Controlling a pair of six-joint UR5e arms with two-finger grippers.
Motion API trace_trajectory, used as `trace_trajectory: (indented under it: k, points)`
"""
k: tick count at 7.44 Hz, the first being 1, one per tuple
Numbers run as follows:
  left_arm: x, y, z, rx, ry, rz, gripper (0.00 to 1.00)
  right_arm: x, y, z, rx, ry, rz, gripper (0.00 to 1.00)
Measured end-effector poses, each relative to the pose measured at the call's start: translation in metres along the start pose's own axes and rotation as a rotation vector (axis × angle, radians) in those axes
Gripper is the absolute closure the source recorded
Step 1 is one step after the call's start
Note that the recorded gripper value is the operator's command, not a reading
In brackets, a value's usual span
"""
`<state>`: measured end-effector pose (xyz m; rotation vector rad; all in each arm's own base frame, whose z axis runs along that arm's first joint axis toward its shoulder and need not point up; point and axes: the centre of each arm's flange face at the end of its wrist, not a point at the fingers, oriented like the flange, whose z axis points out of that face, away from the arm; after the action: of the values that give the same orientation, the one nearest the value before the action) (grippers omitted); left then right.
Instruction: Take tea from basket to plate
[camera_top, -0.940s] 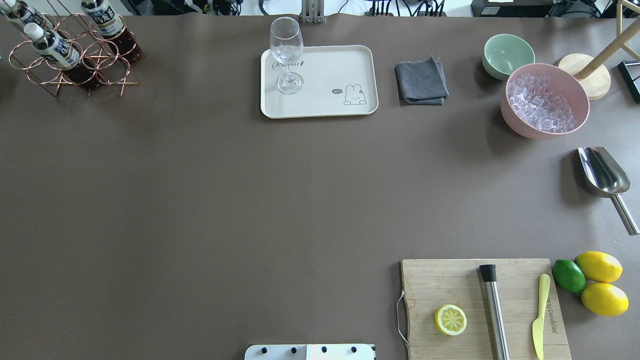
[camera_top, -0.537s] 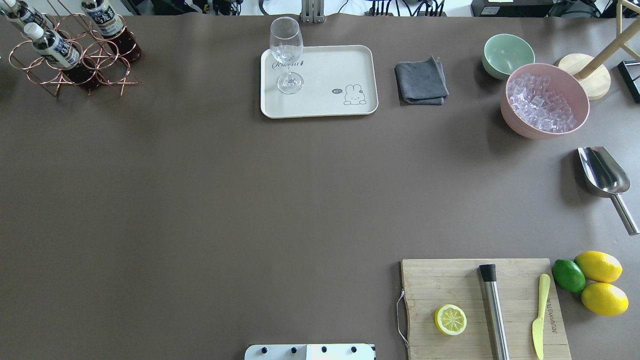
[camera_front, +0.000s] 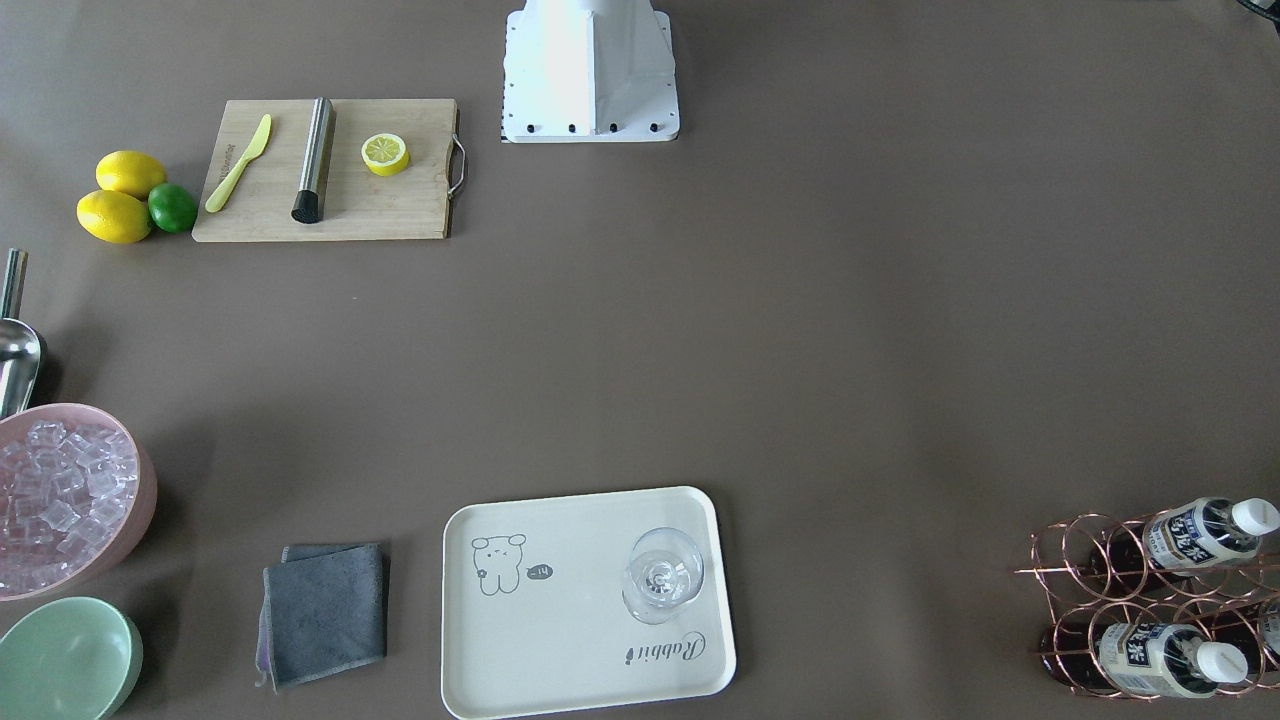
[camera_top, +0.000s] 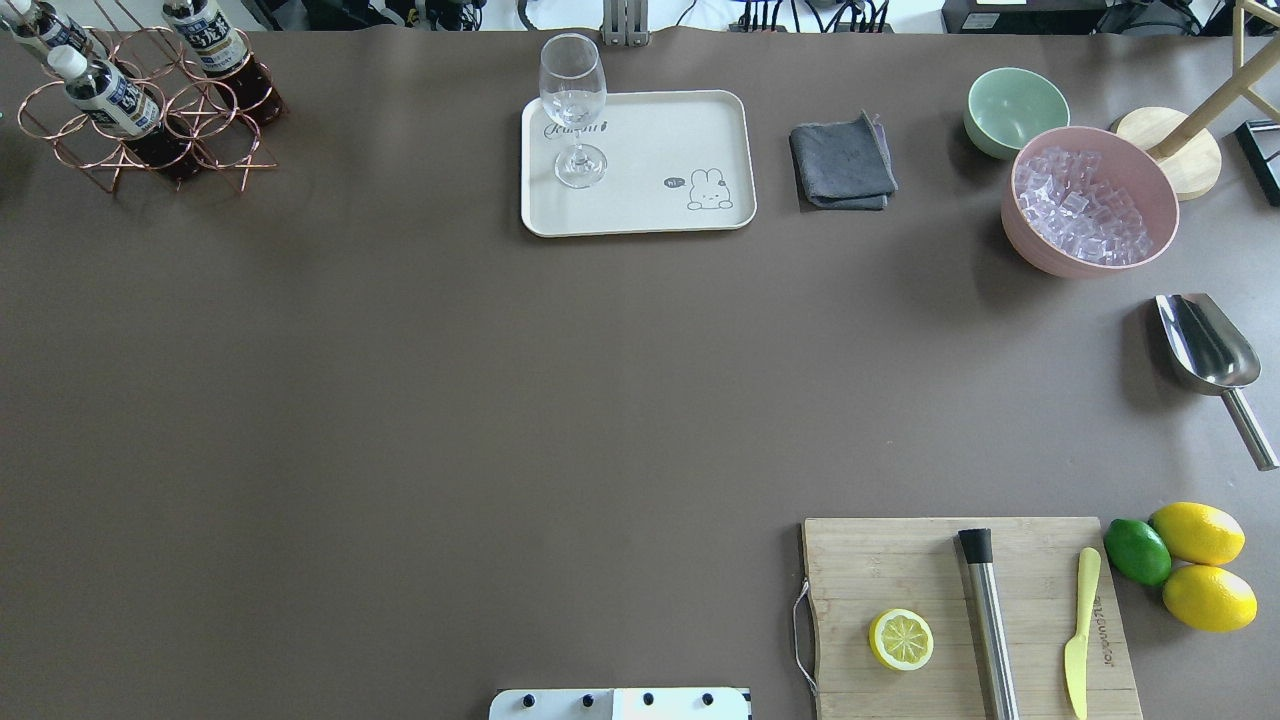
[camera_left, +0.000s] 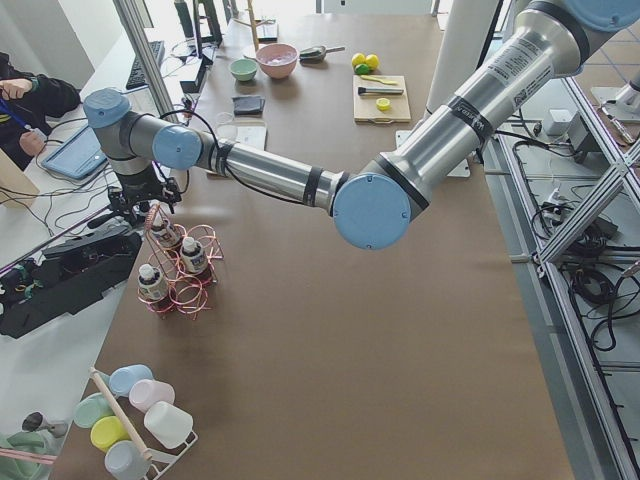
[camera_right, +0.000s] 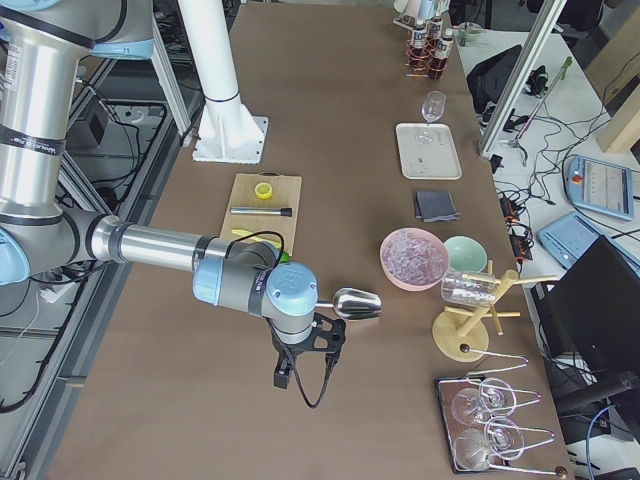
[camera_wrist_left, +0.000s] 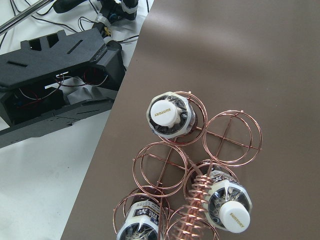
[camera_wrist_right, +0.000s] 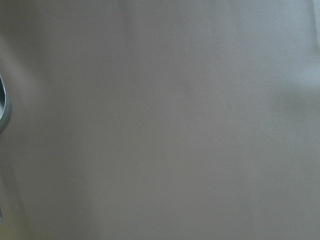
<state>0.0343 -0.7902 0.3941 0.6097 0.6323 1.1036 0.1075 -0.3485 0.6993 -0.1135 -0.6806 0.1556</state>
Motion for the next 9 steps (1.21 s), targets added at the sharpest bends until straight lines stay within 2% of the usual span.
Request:
trace_trajectory:
  k: [1,2,3,4,5,6,9]
  points:
    - [0.001,-0.001,0.002,-0.002,0.002,0.002,0.43,-0.001,0.0,0.001,-0.004,0.001,-0.003,0.0]
    - [0.0,0.001,0.002,-0.006,0.0,0.0,0.43,-0.003,-0.001,0.003,-0.008,0.002,-0.008,0.0]
    - [-0.001,0.005,0.0,-0.01,-0.005,-0.004,0.52,-0.004,-0.002,0.004,-0.011,0.003,-0.012,0.0]
    - [-0.004,0.01,-0.003,-0.013,-0.011,-0.01,0.76,-0.005,-0.002,0.005,-0.014,0.003,-0.015,0.0]
    - [-0.005,0.015,-0.007,-0.014,-0.015,-0.015,0.92,-0.007,-0.002,0.006,-0.016,0.004,-0.019,0.0]
    - [-0.006,0.016,-0.008,-0.013,-0.017,-0.017,1.0,-0.007,-0.002,0.007,-0.018,0.004,-0.02,0.0]
    - [-0.006,0.017,-0.029,0.002,-0.043,0.029,1.0,-0.008,-0.003,0.007,-0.018,0.011,-0.024,0.0]
